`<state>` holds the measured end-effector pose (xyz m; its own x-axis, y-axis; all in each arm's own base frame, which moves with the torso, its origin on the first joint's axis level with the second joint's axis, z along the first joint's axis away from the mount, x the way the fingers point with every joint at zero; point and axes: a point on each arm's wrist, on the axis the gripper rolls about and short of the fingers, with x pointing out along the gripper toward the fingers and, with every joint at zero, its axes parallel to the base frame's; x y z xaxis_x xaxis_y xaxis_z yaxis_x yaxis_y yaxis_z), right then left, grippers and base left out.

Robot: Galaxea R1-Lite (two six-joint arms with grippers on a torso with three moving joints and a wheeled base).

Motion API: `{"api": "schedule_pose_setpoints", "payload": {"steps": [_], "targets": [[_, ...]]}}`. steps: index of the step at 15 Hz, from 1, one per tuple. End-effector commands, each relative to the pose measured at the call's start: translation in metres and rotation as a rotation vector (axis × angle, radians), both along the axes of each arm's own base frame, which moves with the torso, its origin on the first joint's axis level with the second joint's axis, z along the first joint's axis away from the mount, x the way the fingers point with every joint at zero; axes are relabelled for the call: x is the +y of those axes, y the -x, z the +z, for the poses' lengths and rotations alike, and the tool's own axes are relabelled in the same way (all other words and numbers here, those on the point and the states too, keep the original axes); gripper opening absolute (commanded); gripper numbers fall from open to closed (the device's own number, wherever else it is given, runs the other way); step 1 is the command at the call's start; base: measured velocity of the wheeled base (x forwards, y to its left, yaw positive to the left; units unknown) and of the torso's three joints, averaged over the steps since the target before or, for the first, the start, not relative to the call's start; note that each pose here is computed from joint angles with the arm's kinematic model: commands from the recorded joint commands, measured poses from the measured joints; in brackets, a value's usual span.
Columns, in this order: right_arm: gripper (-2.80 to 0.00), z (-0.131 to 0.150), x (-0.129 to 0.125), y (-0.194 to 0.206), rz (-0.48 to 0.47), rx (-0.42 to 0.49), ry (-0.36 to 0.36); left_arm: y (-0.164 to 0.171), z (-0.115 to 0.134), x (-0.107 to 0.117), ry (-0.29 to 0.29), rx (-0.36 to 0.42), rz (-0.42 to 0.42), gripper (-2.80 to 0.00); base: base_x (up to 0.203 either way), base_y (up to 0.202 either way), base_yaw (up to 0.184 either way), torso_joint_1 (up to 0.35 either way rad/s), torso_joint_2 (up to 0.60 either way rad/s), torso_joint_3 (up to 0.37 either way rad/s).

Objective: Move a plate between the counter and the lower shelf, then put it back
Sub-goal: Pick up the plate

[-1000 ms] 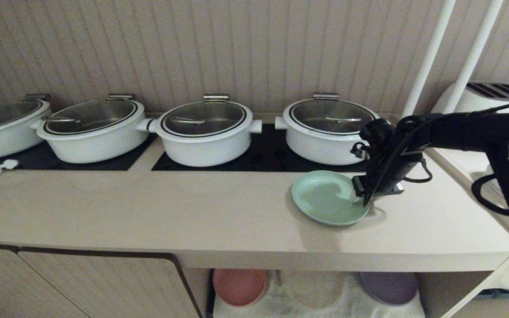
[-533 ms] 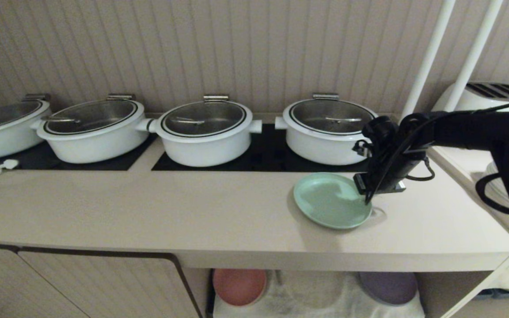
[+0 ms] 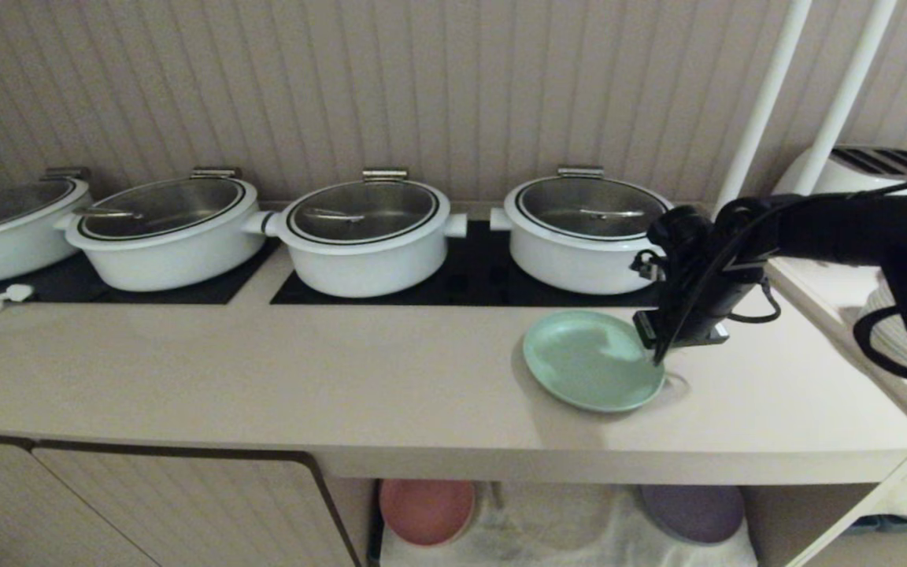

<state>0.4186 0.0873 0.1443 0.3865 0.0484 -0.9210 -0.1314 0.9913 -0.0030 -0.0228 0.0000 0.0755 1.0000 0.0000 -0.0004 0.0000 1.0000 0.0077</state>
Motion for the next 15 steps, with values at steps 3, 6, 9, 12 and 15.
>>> {"api": "schedule_pose_setpoints", "payload": {"steps": [3, 6, 9, 12, 15], "targets": [[-2.8, 0.016, -0.003, 0.009, -0.013, -0.021, -0.012, 0.0, 0.0, 0.0, 0.0, 0.0, 0.0, -2.8, 0.0, 0.0, 0.0, 0.0, 0.0, 0.0], [-2.8, 0.028, -0.006, 0.022, -0.089, -0.005, -0.043, 0.0, 0.0, 0.0, 0.001, -0.002, 0.0, -2.8, 0.0, 0.0, 0.0, 0.0, 0.0, 0.0], [-2.8, 0.036, -0.009, 0.036, -0.123, 0.014, -0.053, 0.0, 0.0, 0.0, 0.0, -0.001, 0.0, -2.8, 0.0, 0.0, 0.0, 0.0, 0.0, 0.0], [-2.8, 0.043, -0.014, 0.051, -0.187, 0.025, -0.076, 0.0, 0.0, 0.0, 0.0, -0.002, 0.0, -2.8, 0.0, 0.0, 0.0, 0.0, 0.0, 0.0], [-2.8, 0.047, -0.02, 0.064, -0.232, 0.039, -0.09, 0.0, 0.0, 0.0, 0.001, -0.001, 0.0, -2.8, 0.0, 0.0, 0.0, 0.0, 0.0, 0.0]]}}
